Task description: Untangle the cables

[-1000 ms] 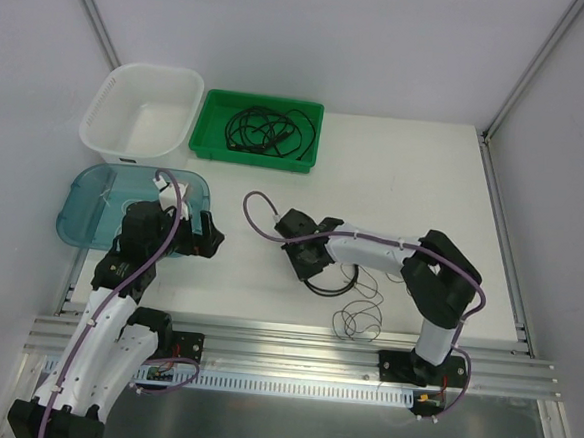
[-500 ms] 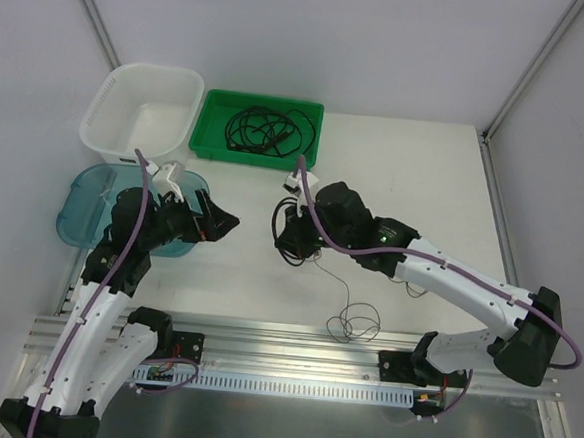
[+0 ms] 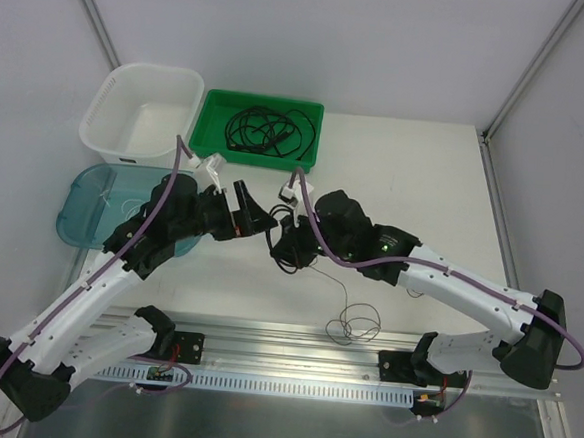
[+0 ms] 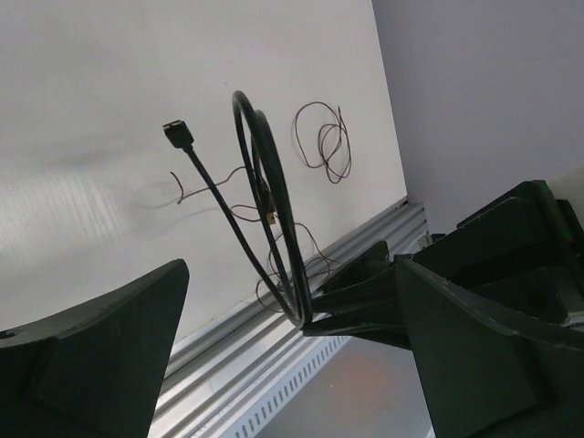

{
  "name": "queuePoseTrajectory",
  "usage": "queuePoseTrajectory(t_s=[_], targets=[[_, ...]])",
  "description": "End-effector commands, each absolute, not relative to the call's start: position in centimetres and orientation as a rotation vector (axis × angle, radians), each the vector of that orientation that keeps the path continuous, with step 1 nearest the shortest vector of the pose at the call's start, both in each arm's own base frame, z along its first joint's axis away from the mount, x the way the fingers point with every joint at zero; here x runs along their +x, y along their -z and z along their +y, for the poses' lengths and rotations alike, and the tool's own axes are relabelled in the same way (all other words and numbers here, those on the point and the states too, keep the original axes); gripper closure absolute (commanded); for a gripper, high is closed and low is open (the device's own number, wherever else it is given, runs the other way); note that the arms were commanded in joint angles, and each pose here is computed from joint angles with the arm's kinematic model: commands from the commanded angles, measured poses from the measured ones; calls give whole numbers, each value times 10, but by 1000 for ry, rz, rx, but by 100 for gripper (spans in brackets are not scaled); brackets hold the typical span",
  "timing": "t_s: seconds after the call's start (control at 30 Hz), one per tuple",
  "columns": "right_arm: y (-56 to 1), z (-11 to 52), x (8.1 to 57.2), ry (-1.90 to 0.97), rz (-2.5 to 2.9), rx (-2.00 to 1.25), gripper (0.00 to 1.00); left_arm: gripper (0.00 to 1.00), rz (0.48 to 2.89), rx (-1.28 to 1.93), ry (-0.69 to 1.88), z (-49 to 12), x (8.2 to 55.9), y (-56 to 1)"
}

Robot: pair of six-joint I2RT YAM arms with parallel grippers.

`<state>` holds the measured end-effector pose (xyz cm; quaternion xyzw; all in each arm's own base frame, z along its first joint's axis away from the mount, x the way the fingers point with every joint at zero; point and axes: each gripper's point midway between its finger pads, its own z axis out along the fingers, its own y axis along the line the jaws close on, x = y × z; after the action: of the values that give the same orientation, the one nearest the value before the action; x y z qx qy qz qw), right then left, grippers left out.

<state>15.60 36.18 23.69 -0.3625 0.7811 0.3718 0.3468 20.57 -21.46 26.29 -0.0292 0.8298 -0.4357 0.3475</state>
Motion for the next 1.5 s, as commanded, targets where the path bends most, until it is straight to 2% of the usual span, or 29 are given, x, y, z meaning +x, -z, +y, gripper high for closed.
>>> queuePoseTrajectory(t_s=[0.0,0.1,0.17,0.2,0.27,0.37,0.4,0.43,0.47,0.6,0.7,0.87,1.03,1.3,1.47], targets=[[-267,368,154,-1015,1893,-943,99,3,2128,-138,1118,-227,216,-275],[-267,371,151,-1011,1886,-952,99,10,2168,-145,1072,-236,217,-261],[-268,371,148,-1007,1878,-963,99,20,2181,-131,1052,-242,215,-256],[-267,370,149,-995,1881,-957,99,31,2185,-132,1036,-243,217,-254],[-267,371,145,-994,1875,-966,99,38,2202,-126,1011,-247,218,-248],[-265,369,145,-979,1881,-965,99,73,2216,-106,980,-253,218,-242],[-262,367,145,-969,1890,-961,97,84,2216,-89,975,-255,217,-242],[-261,367,145,-965,1898,-956,93,100,2209,-86,971,-254,217,-243],[-256,365,146,-954,1913,-950,90,100,2193,-82,941,-251,220,-244],[-244,348,151,-880,1960,-903,60,100,2141,-18,898,-244,222,-254],[-234,330,159,-785,1991,-852,53,100,2120,31,858,-238,222,-256],[-221,299,174,-662,2043,-731,51,100,2101,131,802,-234,222,-260],[-181,275,191,-589,2141,-638,53,100,2069,265,803,-235,214,-271],[-148,277,207,-745,2177,-577,55,100,1988,362,883,-233,195,-302],[-154,300,209,-878,2130,-609,54,100,1982,381,907,-234,189,-307]])
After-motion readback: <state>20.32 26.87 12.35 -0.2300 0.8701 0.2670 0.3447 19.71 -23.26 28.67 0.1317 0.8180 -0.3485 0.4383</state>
